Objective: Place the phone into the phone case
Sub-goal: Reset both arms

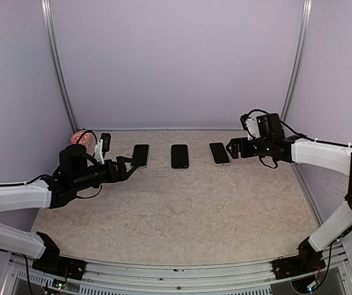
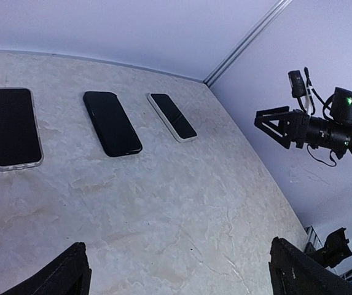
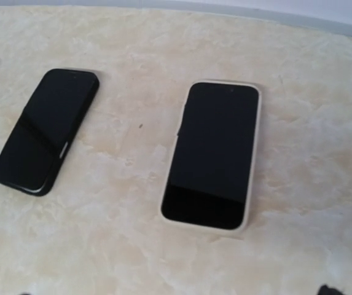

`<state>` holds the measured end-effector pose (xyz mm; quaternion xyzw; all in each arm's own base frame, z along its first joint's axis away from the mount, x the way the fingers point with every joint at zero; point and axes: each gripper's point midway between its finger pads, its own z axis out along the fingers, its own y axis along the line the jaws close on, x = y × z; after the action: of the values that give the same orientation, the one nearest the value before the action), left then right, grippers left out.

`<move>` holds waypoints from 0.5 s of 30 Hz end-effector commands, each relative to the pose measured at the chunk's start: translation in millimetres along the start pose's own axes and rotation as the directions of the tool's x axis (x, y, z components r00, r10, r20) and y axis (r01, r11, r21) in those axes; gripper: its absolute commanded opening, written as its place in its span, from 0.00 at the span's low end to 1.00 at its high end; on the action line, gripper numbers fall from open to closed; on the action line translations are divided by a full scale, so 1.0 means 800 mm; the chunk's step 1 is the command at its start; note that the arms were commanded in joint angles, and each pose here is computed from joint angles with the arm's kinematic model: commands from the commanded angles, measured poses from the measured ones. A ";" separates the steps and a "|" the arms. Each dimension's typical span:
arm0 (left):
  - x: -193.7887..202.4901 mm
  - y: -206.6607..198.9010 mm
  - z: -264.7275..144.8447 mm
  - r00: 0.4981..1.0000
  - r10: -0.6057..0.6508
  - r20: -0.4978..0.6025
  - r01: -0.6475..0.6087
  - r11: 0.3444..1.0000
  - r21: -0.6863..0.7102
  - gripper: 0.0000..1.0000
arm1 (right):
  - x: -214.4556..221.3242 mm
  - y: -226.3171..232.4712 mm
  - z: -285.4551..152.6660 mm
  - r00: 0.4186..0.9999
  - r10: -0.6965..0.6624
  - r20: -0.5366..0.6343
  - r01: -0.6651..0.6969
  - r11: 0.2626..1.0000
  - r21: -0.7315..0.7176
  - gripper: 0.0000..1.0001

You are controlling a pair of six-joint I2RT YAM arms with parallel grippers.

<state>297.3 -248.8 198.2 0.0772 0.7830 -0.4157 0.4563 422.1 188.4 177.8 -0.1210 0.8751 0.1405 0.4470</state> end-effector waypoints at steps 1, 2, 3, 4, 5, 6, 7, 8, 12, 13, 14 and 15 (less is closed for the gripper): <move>-0.035 0.008 -0.015 0.995 0.060 0.081 -0.052 0.993 -0.103 0.99 | -0.013 0.003 -0.032 0.996 -0.043 0.084 0.043 0.999 0.003 0.99; -0.039 0.009 -0.020 0.993 0.066 0.094 -0.055 0.992 -0.115 0.99 | -0.009 0.002 -0.037 0.995 -0.045 0.085 0.045 0.999 0.003 0.99; -0.043 0.010 -0.023 0.992 0.073 0.104 -0.059 0.990 -0.131 0.99 | -0.007 0.002 -0.043 0.995 -0.045 0.093 0.045 0.999 0.003 1.00; -0.047 0.012 -0.028 0.990 0.080 0.117 -0.061 0.987 -0.151 0.99 | -0.008 0.003 -0.053 0.993 -0.045 0.114 0.045 0.999 0.000 1.00; -0.053 0.014 -0.034 0.986 0.095 0.139 -0.069 0.982 -0.176 0.99 | -0.004 0.002 -0.059 0.992 -0.047 0.121 0.047 0.999 0.000 1.00; -0.057 0.018 -0.039 0.983 0.105 0.152 -0.073 0.976 -0.206 0.99 | -0.002 0.002 -0.066 0.989 -0.051 0.135 0.051 0.999 -0.001 0.99; -0.061 0.022 -0.045 0.979 0.113 0.167 -0.072 0.970 -0.232 0.99 | 0.005 -0.001 -0.072 0.988 -0.057 0.141 0.056 0.998 0.010 1.00; -0.062 0.025 -0.048 0.978 0.117 0.174 -0.071 0.966 -0.250 0.99 | 0.010 -0.007 -0.079 0.987 -0.059 0.150 0.055 0.998 0.030 0.99; -0.066 0.034 -0.067 0.971 0.119 0.209 -0.050 0.950 -0.308 0.99 | 0.021 -0.023 -0.109 0.976 -0.068 0.205 0.049 0.994 0.098 0.99; -0.066 0.038 -0.071 0.970 0.120 0.212 -0.044 0.943 -0.329 0.99 | 0.025 -0.030 -0.115 0.976 -0.063 0.207 0.037 0.991 0.125 0.99; -0.066 0.043 -0.077 0.968 0.124 0.218 -0.040 0.934 -0.354 0.99 | 0.028 -0.035 -0.119 0.976 -0.059 0.209 0.029 0.989 0.143 0.99; -0.065 0.048 -0.082 0.968 0.128 0.217 -0.037 0.925 -0.379 0.99 | 0.036 -0.037 -0.120 0.979 -0.060 0.196 0.031 0.988 0.150 0.99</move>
<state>304.3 -188.6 241.2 0.0028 0.7693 -0.3068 0.5604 349.8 140.8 199.2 -0.1144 0.8383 0.1099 0.5216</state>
